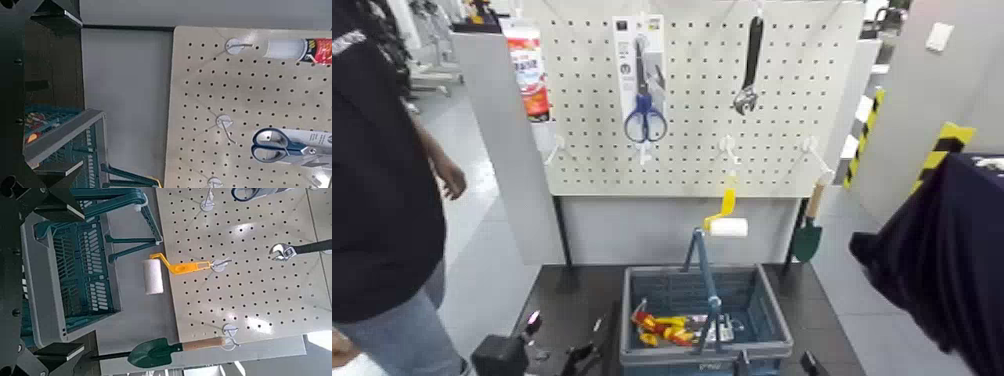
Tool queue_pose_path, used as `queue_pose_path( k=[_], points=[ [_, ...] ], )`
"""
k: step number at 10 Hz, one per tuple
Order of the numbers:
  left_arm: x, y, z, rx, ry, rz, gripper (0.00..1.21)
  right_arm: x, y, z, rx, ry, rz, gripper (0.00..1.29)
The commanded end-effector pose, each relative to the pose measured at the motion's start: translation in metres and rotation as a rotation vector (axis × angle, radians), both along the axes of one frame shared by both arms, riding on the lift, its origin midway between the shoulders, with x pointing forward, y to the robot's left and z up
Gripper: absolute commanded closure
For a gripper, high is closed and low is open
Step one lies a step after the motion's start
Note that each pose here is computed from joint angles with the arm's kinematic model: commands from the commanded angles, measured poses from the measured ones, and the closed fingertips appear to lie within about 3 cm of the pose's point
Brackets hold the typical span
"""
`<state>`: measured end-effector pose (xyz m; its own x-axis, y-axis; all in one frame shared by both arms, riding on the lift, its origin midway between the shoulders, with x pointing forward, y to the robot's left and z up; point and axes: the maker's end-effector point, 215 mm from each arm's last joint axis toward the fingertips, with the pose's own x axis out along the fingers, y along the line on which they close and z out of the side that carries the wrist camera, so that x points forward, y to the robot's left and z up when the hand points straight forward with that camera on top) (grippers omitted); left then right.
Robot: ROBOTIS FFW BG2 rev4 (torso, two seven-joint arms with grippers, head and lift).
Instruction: Put the red screwdriver into the crate.
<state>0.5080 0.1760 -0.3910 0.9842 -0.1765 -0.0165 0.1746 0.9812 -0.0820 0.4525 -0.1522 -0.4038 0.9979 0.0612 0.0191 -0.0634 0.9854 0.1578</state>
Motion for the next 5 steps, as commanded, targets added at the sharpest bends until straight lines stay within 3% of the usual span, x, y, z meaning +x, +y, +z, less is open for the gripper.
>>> queue_pose_path(
  k=[1,5],
  points=[
    [-0.0174,0.0035,-0.0011,0.032,-0.012,0.024,0.08,0.0001,-0.0013,0.0005,-0.006,0.0,-0.002,0.14],
    [-0.0255,0.009,0.0008,0.047,-0.025,0.044,0.09,0.0013,-0.0028,0.0009,-0.023,0.003,0.0,0.14]
  ],
)
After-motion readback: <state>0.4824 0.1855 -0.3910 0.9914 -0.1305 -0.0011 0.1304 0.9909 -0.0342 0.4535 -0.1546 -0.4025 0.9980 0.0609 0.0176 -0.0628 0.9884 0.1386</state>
